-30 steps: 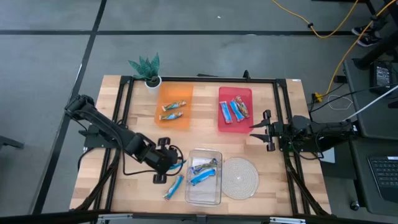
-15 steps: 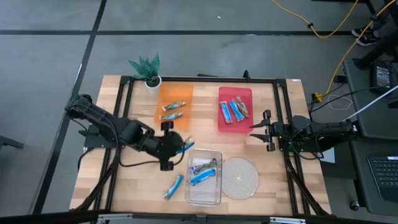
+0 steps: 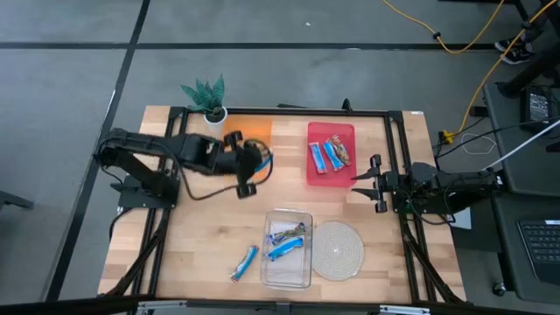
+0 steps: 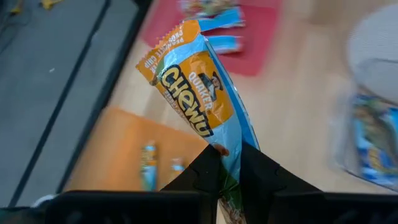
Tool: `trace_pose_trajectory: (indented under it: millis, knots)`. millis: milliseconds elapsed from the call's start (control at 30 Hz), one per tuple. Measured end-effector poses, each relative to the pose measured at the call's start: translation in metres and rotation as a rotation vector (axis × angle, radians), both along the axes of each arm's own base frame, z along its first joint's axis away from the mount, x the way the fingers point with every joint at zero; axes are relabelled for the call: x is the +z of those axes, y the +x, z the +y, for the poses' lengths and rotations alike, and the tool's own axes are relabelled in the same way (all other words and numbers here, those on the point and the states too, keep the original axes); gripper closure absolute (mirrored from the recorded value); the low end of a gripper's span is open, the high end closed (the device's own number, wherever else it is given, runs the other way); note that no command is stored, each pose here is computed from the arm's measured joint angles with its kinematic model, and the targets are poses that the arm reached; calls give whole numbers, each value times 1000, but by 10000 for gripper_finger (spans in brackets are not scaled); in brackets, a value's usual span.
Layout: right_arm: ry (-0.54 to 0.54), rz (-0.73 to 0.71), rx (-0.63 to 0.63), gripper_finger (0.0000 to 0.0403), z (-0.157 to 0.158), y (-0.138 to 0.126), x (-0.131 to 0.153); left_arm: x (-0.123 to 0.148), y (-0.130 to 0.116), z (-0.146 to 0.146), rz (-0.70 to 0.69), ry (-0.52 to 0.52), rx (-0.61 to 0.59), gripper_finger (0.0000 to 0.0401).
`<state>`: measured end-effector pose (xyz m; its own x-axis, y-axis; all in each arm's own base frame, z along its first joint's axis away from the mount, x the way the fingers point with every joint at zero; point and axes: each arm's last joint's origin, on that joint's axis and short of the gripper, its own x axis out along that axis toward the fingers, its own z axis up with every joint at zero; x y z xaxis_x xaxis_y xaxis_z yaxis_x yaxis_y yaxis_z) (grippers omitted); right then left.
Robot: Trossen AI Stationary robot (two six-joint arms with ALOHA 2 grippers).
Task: Pick and place Granola Bars by type
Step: Put the yellow granola bar into the orange bin
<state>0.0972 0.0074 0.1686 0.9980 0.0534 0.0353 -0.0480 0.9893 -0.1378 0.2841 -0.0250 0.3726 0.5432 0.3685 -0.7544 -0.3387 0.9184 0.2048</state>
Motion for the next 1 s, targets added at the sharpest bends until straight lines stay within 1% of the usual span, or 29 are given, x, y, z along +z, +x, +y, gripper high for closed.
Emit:
trace_pose_trajectory:
  millis: [167,367,567,767,1000]
  knots:
    - [0,0,0,247,0,0,0,1,1,35,17,24,85,368]
    - [0,1,0,247,0,0,0,0,-3,75,26,-6,187,368]
    - [0,0,0,247,0,0,0,0,-10,106,37,-18,262,368]
    - [0,0,0,247,0,0,0,0,-18,128,44,-21,318,368]
    - [0,0,0,247,0,0,0,-1,-22,139,43,-42,341,368]
